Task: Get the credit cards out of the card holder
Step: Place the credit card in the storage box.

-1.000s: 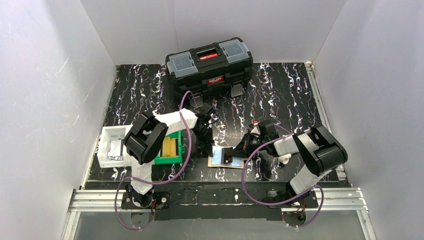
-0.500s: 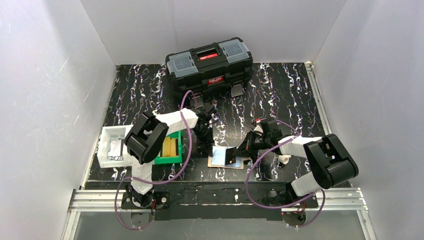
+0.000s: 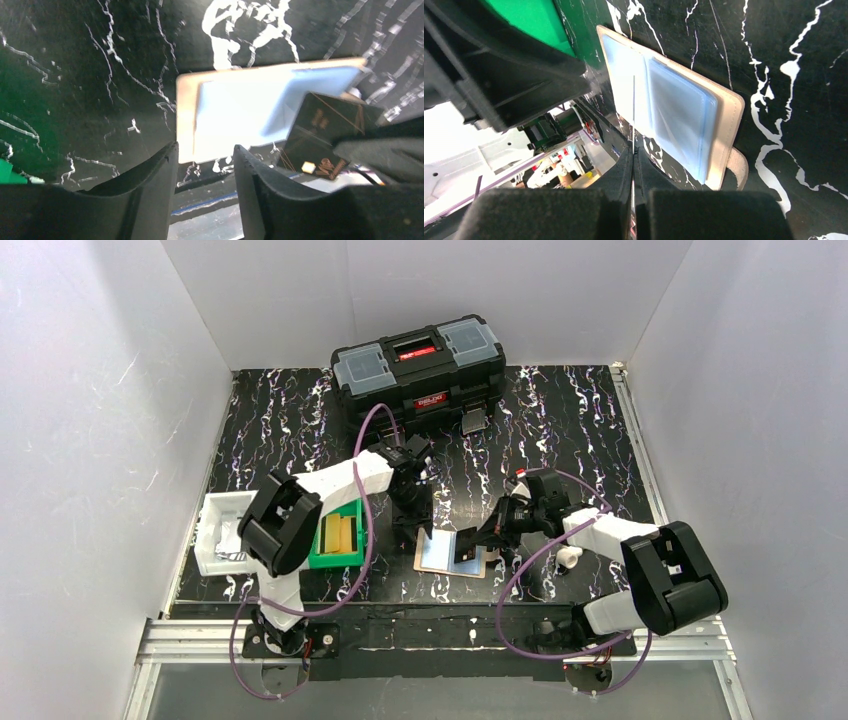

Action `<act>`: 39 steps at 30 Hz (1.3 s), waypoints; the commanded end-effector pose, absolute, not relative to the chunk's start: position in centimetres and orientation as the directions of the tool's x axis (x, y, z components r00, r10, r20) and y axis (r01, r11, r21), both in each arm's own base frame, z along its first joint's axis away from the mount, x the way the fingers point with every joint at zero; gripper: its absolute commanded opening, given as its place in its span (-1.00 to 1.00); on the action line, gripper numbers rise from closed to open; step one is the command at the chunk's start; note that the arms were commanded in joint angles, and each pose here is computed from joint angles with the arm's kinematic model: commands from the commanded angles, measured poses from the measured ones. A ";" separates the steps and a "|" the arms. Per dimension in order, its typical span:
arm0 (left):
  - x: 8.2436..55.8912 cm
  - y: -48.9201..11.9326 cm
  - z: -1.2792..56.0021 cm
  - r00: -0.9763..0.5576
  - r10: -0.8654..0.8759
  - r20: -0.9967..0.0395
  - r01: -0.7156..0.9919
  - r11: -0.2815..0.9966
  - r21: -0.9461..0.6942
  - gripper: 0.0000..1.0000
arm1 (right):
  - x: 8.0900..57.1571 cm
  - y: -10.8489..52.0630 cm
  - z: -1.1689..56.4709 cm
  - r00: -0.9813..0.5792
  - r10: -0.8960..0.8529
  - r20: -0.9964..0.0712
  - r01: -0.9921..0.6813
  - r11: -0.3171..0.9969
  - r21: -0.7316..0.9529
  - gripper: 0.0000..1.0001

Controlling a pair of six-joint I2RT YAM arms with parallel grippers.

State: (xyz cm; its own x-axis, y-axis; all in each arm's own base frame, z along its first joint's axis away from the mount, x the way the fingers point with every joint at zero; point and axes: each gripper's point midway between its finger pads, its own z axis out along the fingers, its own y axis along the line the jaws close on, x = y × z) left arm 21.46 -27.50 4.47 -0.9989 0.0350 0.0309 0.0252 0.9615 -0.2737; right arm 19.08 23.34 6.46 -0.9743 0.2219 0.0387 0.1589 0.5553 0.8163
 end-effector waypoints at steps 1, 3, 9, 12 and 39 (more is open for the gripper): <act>21.8 -27.2 9.9 -0.996 0.051 -0.074 0.073 0.936 -0.344 -0.04 | 20.1 23.7 8.7 -0.978 0.209 -0.002 0.109 0.520 0.847 -0.97; 21.7 -27.5 10.9 -0.996 0.043 -0.075 0.070 0.911 -0.407 0.04 | 20.4 24.0 9.5 -0.978 0.207 0.000 0.104 0.494 0.863 -0.97; 21.8 -29.7 14.5 -0.999 -0.035 -0.019 -0.011 0.702 -0.712 0.09 | 21.5 25.2 12.6 -0.980 0.199 -0.015 0.066 0.392 0.918 -0.97; 22.1 -29.6 15.5 -0.999 -0.049 0.000 -0.031 0.643 -0.765 0.10 | 21.8 25.8 14.3 -0.980 0.197 -0.015 0.052 0.332 0.942 -0.97; 22.7 -31.7 18.6 -0.998 -0.022 0.065 -0.068 0.371 -0.926 -0.42 | 23.6 28.6 19.9 -0.983 0.179 -0.027 0.000 0.147 0.989 -0.97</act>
State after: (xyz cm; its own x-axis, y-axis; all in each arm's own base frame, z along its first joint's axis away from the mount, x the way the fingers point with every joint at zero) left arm 23.26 -31.86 17.35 -0.9963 -0.0449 0.0728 -0.0848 0.4077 -0.9092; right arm 23.05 27.82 17.60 -0.9776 0.2072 0.0360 0.0767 0.1918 0.9784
